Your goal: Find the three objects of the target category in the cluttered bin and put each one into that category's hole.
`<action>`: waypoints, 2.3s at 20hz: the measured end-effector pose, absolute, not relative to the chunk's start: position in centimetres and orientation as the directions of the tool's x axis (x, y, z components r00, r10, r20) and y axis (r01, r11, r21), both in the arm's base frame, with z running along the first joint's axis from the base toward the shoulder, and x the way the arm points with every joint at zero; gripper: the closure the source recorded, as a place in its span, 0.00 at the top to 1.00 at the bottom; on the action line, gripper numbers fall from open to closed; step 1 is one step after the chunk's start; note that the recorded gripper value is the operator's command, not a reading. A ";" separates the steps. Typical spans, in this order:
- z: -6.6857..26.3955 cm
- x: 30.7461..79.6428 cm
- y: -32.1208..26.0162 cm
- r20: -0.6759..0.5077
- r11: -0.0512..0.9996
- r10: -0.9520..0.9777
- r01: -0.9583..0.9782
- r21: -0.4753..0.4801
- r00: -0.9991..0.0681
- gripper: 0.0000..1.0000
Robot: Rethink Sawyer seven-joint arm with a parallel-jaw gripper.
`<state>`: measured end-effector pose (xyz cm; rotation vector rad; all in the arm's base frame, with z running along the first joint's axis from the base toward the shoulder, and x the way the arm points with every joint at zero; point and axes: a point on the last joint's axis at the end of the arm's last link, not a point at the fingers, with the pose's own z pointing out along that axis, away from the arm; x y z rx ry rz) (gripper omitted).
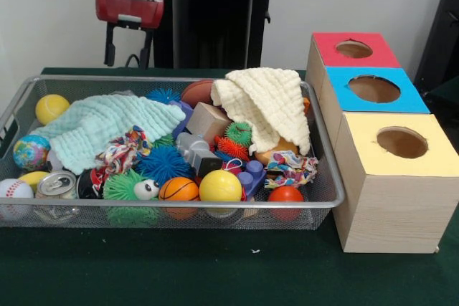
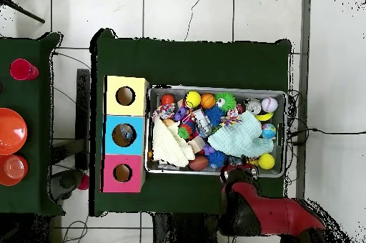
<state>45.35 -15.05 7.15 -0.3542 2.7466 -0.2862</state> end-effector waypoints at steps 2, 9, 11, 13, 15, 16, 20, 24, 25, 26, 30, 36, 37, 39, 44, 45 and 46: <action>7.2 45.5 -15.0 -0.305 0.936 -0.302 -0.222 -0.272 -0.903 1.00; 6.6 45.6 -15.8 -0.276 0.914 -0.336 -0.241 -0.325 -0.901 1.00; 6.4 45.5 -16.2 -0.274 0.915 -0.331 -0.236 -0.329 -0.903 1.00; 6.0 45.3 -17.0 -0.274 0.913 -0.327 -0.228 -0.337 -0.904 1.00; 5.6 45.2 -17.7 -0.279 0.913 -0.324 -0.221 -0.344 -0.904 1.00; 5.1 45.0 -18.3 -0.287 0.913 -0.321 -0.214 -0.348 -0.902 1.00; 4.1 44.5 -19.2 -0.297 0.917 -0.309 -0.201 -0.344 -0.903 1.00; 2.8 43.7 -20.0 -0.296 0.926 -0.288 -0.185 -0.330 -0.911 1.00; 2.7 43.6 -20.2 -0.294 0.927 -0.283 -0.182 -0.328 -0.913 1.00; 2.5 43.4 -20.4 -0.292 0.929 -0.278 -0.178 -0.326 -0.915 1.00; 1.5 42.3 -21.6 -0.280 0.937 -0.246 -0.154 -0.313 -0.928 1.00; 0.1 41.2 -22.7 -0.280 0.950 -0.202 -0.119 -0.287 -0.939 1.00; -0.4 40.9 -22.9 -0.289 0.954 -0.192 -0.110 -0.279 -0.938 1.00; -0.9 40.8 -23.0 -0.308 0.958 -0.184 -0.100 -0.269 -0.934 1.00; -1.8 41.0 -22.9 -0.367 0.966 -0.178 -0.090 -0.243 -0.913 1.00; -1.8 41.2 -22.9 -0.381 0.967 -0.179 -0.091 -0.238 -0.907 1.00; -2.0 41.5 -22.9 -0.416 0.970 -0.184 -0.097 -0.222 -0.890 1.00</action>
